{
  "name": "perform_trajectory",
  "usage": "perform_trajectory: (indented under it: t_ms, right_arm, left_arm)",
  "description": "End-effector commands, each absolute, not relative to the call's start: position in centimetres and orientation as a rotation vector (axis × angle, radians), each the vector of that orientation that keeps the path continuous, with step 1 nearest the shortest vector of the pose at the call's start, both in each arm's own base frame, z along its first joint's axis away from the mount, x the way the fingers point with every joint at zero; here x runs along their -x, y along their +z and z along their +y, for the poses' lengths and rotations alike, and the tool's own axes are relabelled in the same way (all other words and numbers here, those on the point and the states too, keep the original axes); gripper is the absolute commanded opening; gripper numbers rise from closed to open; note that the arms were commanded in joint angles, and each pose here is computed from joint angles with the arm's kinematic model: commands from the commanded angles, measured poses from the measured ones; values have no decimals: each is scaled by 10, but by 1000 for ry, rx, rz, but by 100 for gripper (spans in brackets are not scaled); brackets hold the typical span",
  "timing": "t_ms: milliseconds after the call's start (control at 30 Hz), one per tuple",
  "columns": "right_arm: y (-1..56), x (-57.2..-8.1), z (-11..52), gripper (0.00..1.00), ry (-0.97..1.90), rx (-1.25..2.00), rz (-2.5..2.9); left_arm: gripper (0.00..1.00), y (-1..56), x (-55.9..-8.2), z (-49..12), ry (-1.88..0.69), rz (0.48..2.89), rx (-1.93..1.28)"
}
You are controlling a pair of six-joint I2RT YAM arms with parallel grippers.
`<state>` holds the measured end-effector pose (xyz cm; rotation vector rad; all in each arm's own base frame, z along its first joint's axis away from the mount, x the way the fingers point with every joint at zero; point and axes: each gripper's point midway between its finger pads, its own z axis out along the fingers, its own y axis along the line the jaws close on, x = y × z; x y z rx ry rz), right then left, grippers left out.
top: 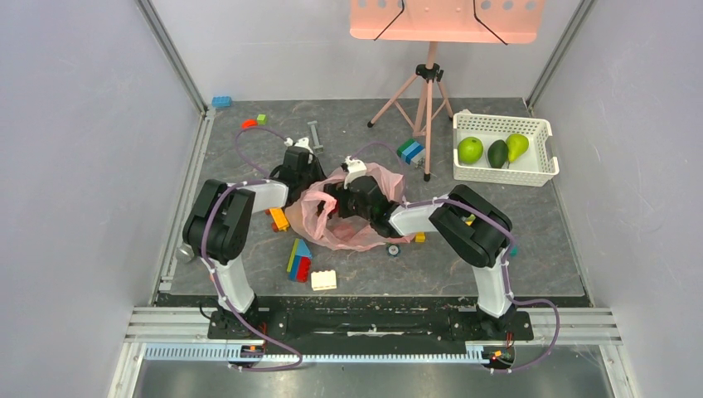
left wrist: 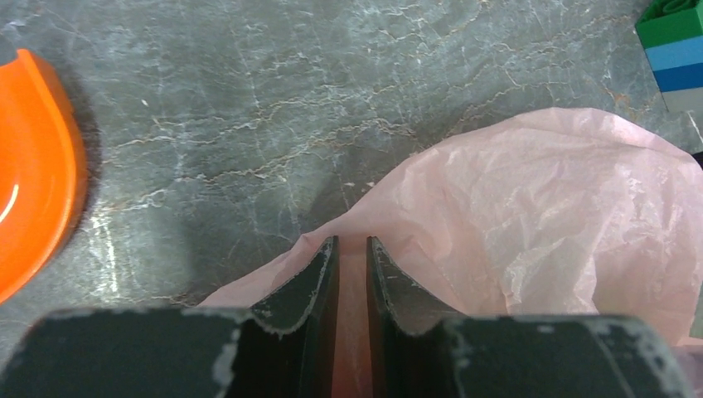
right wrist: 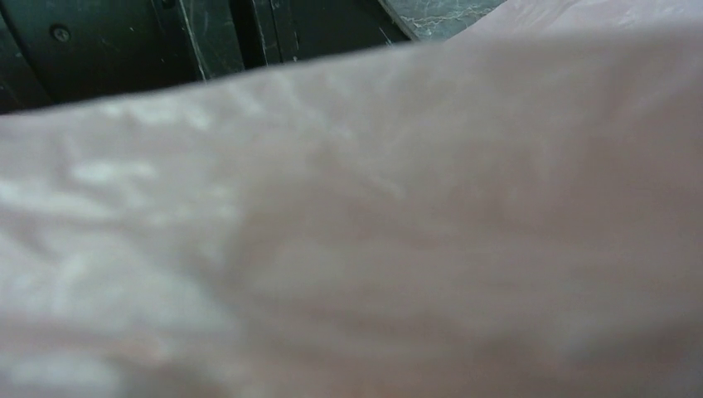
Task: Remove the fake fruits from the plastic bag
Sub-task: Take out the fake fruit from the plastic bag.
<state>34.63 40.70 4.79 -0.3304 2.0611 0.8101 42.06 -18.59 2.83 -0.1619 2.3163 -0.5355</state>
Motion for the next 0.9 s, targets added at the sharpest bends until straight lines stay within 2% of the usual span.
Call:
perform_trajectory:
  t_ms: [0, 300, 367, 500, 567, 667, 767, 867]
  right_arm:
    - [74, -358, 423, 98, 872, 321, 1972]
    - [78, -362, 427, 98, 876, 331, 1944]
    - [76, -362, 428, 94, 877, 331, 1946]
    - [75, -359, 428, 76, 885, 343, 1955]
    - [77, -357, 424, 72, 880, 342, 1958]
    - [77, -349, 410, 69, 850, 329, 1976]
    - [84, -341, 397, 68, 825, 325, 1988]
    - [84, -330, 383, 67, 785, 326, 2023]
  left_arm:
    - [24, 44, -420, -203, -632, 2268, 128]
    - [17, 42, -410, -211, -664, 2274, 103]
    - [17, 40, -408, -211, -668, 2275, 105]
    - [17, 40, -408, -210, -660, 2274, 109]
    - [17, 42, -408, -209, -655, 2267, 113]
    - [18, 48, -409, -206, -642, 2252, 120]
    - [24, 54, -410, -202, -624, 2234, 132]
    - [24, 59, -410, -198, -603, 2219, 145]
